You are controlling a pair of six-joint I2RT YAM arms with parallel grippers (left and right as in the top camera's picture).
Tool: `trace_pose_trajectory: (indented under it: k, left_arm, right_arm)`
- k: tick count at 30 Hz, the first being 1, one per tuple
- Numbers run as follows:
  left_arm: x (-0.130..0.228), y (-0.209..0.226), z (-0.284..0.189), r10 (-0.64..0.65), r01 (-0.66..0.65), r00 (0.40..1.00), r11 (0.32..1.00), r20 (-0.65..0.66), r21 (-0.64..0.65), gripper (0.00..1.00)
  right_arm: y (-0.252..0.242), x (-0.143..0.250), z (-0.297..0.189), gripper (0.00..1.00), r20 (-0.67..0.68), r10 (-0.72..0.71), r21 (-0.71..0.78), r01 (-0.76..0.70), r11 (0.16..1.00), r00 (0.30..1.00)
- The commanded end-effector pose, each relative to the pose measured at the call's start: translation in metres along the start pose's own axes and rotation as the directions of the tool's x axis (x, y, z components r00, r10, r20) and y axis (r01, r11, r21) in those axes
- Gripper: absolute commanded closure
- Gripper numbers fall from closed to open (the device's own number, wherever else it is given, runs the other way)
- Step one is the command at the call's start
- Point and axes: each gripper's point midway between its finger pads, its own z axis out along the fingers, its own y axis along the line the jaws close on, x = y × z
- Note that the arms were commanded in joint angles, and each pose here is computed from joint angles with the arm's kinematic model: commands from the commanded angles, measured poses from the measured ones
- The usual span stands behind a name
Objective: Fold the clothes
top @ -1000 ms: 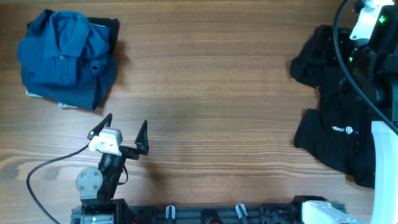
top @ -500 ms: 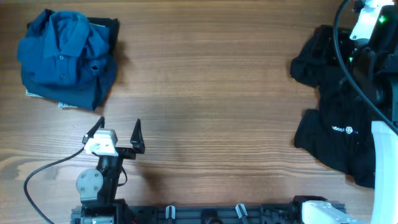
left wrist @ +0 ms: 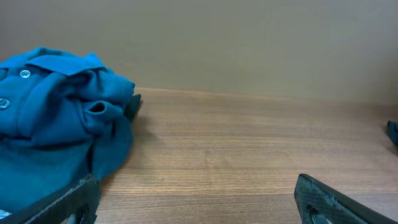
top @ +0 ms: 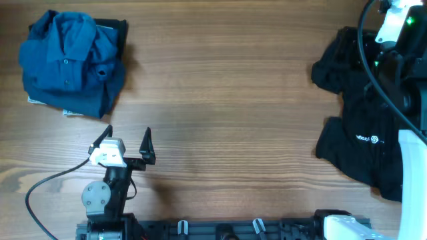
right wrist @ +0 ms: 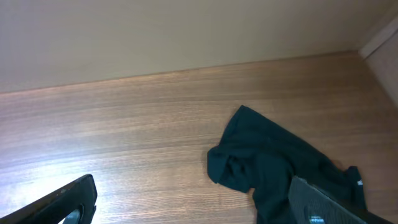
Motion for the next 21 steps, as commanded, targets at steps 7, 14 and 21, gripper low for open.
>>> trace_pose_trajectory:
  k: [7,14,21]
  left_arm:
    - [0.002,0.003,0.000,-0.011,0.010,1.000,1.000,-0.003,-0.015,0.00]
    - [0.002,0.003,0.000,-0.010,0.010,1.000,1.000,-0.002,-0.015,0.00]
    - [0.002,0.003,0.000,-0.011,0.010,1.000,1.000,-0.003,-0.015,0.00]
  right_arm:
    - [-0.005,-0.003,0.001,0.00,0.005,0.018,0.025,-0.018,1.000,1.000]
    - [-0.005,-0.003,0.001,0.00,0.004,0.018,0.025,-0.018,1.000,1.000]
    - [-0.007,-0.007,-0.012,0.00,0.035,-0.007,0.031,0.006,1.000,0.999]
